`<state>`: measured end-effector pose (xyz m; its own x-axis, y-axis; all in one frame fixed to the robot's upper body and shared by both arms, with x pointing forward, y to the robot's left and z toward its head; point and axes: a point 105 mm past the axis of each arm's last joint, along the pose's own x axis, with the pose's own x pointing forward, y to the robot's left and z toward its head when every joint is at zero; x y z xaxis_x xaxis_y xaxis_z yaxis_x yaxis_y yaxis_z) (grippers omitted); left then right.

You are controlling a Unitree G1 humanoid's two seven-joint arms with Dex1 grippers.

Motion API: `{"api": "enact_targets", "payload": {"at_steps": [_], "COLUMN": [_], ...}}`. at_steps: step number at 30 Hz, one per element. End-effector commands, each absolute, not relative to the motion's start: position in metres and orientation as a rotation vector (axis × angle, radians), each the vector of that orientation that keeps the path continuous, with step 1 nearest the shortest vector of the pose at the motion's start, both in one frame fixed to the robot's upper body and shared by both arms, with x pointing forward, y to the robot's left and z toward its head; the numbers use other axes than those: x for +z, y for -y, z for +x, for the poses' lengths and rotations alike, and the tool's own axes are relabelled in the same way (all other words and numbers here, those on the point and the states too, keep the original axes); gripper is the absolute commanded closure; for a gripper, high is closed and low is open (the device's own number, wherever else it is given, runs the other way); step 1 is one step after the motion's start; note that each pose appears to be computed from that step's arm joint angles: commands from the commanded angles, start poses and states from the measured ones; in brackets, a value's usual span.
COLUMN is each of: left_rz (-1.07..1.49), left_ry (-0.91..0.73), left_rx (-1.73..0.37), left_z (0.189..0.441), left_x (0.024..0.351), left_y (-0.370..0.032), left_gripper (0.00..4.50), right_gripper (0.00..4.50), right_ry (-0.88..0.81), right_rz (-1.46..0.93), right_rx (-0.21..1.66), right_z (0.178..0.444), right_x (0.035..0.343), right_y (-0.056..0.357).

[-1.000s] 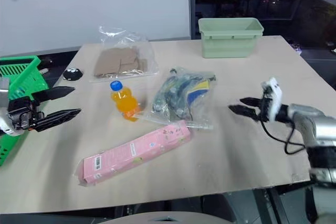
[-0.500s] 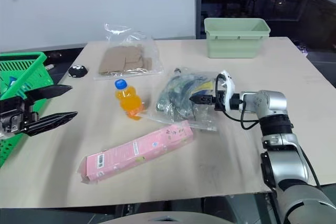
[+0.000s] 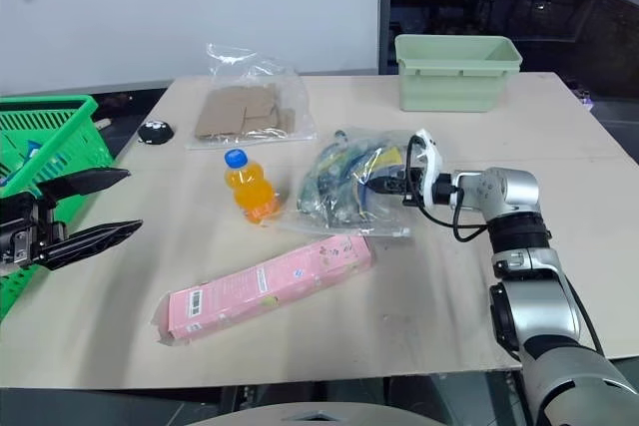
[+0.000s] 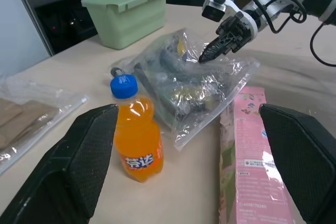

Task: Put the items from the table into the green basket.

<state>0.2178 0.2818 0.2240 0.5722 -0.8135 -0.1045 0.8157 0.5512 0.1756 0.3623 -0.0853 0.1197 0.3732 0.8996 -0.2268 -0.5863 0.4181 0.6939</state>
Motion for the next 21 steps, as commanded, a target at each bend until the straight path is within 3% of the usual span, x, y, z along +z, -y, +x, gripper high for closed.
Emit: {"api": "enact_targets", "payload": {"at_steps": [1,5,11,21], "left_rz": [0.247,0.233,0.194,0.175], "left_ry": [0.036,0.055,0.120,0.146], "left_rx": [-0.980,-1.000,-1.048,-1.134], "left_z": [0.219,0.219,0.224,0.241], "left_x": [0.235,0.237,0.247,0.245], "left_y": [-0.277,-0.272,-0.253,-0.231], "left_gripper": [0.00,0.00,0.00,0.00], "right_gripper": [4.46,4.46,4.46,4.46], "right_ry": [-0.463,-0.316,-0.165,-0.068], "right_rz": [0.574,0.605,0.595,0.518], "right_rx": [1.029,0.940,0.787,0.391], "right_z": [0.371,0.379,0.367,0.334], "right_x": [0.157,0.187,0.220,0.227], "right_y": [0.096,0.132,0.196,0.313]}}
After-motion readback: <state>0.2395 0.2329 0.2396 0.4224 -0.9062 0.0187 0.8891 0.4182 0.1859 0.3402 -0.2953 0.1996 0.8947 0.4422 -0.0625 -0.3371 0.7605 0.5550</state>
